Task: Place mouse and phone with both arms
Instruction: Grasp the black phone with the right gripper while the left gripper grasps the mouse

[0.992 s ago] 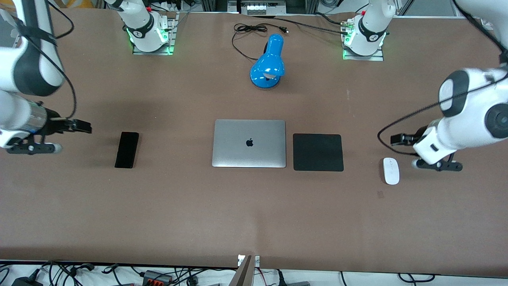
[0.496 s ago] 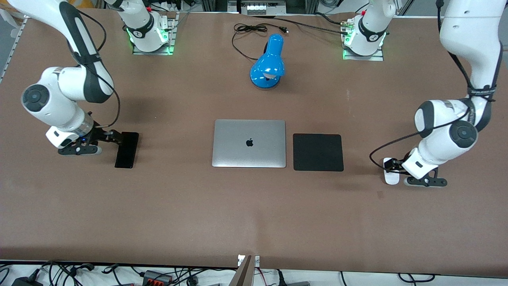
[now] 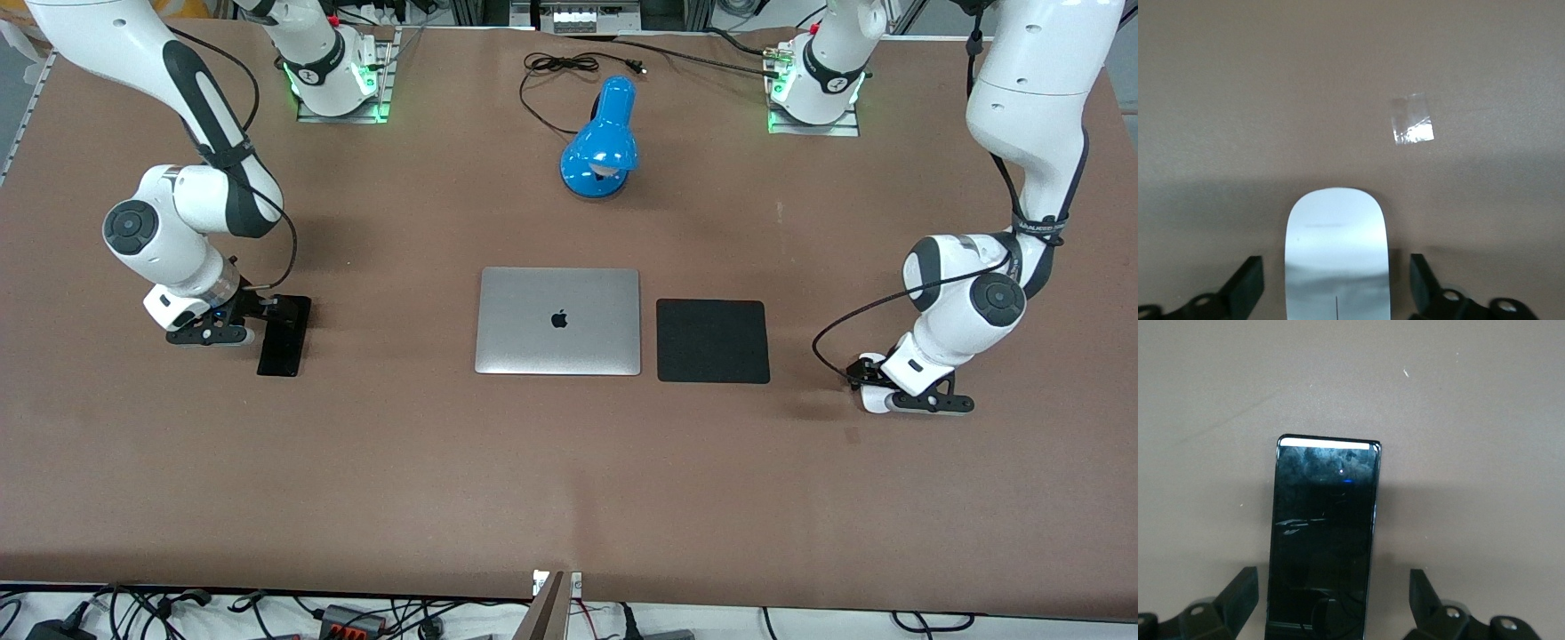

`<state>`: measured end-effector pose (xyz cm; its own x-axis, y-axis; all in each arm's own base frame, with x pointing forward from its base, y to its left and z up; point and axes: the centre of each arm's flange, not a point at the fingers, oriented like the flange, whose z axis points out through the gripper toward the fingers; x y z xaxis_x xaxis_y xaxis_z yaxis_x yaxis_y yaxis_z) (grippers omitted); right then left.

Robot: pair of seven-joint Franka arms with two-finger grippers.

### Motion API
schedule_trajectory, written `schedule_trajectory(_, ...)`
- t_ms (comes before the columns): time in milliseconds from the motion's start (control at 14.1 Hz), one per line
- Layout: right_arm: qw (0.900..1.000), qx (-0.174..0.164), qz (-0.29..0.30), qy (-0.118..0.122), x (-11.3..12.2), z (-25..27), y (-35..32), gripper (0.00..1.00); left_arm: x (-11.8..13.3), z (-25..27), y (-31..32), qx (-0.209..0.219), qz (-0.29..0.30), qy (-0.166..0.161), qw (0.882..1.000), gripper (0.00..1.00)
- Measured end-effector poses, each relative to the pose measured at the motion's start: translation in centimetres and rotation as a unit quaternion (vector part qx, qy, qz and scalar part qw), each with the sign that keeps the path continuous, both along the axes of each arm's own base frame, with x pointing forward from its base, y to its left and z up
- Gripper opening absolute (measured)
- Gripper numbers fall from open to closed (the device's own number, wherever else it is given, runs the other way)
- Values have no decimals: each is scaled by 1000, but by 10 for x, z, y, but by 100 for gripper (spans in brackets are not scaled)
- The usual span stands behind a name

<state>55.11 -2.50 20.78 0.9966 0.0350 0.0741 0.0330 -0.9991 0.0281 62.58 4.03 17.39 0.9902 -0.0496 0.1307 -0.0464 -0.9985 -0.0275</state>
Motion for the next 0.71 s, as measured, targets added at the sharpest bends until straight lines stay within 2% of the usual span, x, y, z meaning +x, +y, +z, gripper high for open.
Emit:
schedule_trajectory(71, 1000, 1, -9, 1, -1, -7, 0, 100, -1, -1, 0, 0, 0, 0, 1000, 94)
schedule_trajectory(142, 1000, 2, -23, 3, -2, -14, 0, 100, -1, -1, 0, 0, 0, 0, 1000, 88)
schedule_trajectory(283, 999, 3, -36, 8, -4, -25, 1, 100, -1, -1, 0, 0, 0, 0, 1000, 63)
schedule_trajectory(709, 999, 4, -36, 10, -5, -31, 4, 100, 1, 1, 0, 0, 0, -5, 1000, 62)
